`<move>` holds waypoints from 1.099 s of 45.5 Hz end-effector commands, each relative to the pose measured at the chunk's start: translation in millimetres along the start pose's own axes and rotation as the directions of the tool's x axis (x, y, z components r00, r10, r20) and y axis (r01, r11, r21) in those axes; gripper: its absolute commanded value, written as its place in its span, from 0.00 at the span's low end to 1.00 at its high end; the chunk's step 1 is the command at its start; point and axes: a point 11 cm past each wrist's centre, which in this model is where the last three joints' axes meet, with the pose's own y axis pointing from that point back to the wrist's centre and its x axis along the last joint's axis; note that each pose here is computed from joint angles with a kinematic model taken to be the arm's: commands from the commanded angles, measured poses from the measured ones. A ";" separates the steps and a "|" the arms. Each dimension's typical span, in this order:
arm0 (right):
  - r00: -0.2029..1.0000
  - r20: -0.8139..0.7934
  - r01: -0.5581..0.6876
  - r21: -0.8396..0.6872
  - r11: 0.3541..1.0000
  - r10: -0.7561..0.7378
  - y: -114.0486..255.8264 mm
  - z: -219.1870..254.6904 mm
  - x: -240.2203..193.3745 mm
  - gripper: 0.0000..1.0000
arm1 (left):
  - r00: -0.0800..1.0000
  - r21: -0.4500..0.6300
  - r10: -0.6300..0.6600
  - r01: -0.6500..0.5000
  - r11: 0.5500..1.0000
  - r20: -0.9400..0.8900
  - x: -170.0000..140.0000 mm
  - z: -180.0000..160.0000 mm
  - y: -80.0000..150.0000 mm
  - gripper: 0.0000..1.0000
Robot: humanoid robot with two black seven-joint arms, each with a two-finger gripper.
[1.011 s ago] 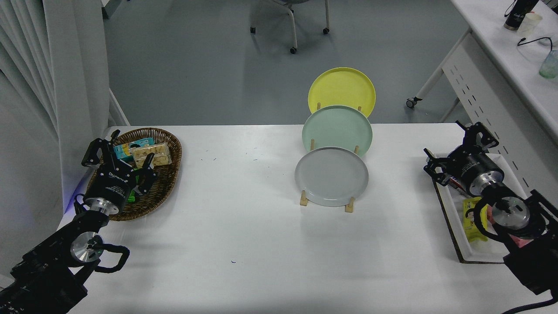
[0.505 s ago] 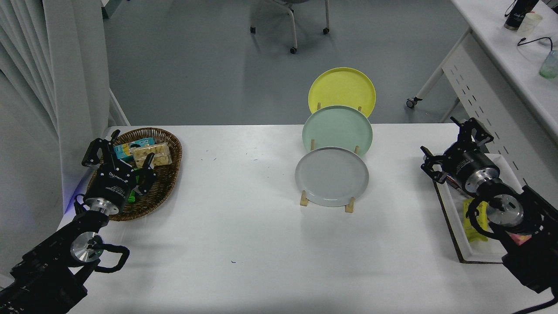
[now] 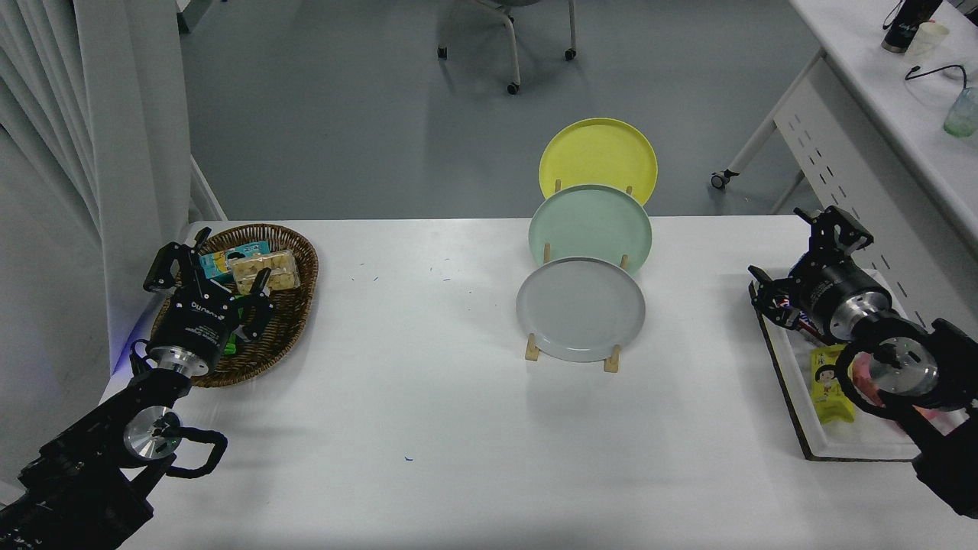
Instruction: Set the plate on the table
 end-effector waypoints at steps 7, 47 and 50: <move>0.997 0.001 -0.078 -0.065 0.995 0.078 4.7 9.8 -9.1 1.00 | 1.000 0.000 -0.001 0.001 1.000 -0.001 0.0 0.0 0.0 0.98; 0.991 -0.135 -0.036 -0.132 0.991 0.018 11.3 -8.3 -18.3 1.00 | 1.000 0.000 -0.001 0.001 1.000 -0.001 0.0 0.0 0.0 0.98; 0.990 -0.141 -0.024 -0.133 0.991 0.005 12.6 -10.0 -22.6 1.00 | 1.000 0.000 -0.001 0.001 1.000 -0.001 0.0 0.0 0.0 0.98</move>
